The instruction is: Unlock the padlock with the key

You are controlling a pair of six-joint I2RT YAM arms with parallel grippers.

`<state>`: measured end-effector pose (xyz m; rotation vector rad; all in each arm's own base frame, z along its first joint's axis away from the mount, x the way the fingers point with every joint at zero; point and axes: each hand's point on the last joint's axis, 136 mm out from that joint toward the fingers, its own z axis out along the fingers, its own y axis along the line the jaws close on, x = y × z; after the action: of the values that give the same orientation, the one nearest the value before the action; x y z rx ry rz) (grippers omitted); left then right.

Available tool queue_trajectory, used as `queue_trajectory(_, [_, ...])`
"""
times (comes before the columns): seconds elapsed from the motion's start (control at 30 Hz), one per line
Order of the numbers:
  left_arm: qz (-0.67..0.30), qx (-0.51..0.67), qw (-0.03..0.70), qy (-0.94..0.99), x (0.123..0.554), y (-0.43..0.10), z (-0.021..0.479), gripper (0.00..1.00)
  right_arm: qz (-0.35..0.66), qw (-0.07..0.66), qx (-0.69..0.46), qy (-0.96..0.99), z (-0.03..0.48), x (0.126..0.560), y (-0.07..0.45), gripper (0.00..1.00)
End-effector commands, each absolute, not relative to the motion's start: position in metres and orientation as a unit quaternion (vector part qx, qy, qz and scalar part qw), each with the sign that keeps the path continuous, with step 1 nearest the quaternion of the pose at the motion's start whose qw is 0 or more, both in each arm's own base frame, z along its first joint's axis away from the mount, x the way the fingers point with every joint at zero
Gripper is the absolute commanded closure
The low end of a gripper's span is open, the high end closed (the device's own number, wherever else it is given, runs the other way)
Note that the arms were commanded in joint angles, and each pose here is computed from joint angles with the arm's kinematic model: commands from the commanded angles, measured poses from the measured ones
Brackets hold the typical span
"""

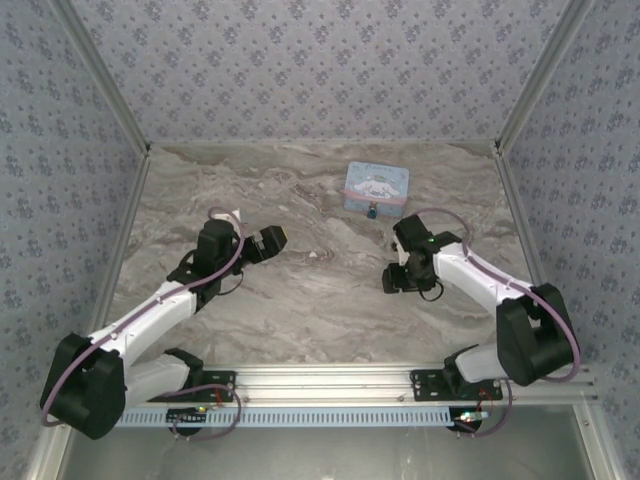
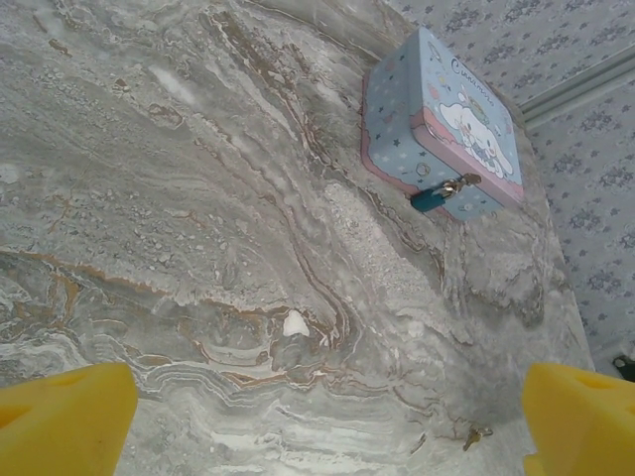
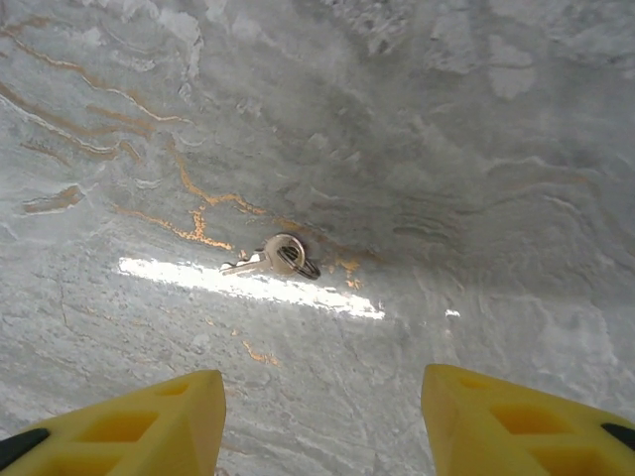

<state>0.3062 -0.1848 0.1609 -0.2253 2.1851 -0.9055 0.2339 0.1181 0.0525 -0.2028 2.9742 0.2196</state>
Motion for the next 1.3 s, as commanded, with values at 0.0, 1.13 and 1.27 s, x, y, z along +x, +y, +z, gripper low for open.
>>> queue_trajectory(0.0, [-0.354, -0.08, 0.384, 0.849, 0.31, -0.188, 0.168, 0.01, 0.08, 0.06, -0.084, 0.991, 0.051, 0.238, 0.128, 0.48])
queue_trajectory(1.13, [-0.336, -0.073, 0.365, 0.865, 0.317, -0.192, 0.156, 0.01, 0.032, 0.019, -0.089, 0.995, 0.007, 0.259, 0.134, 0.78])
queue_trajectory(1.27, [-0.335, -0.072, 0.365, 0.866, 0.317, -0.192, 0.157, 0.01, 0.034, 0.015, -0.09, 0.995, 0.004, 0.259, 0.136, 0.81])
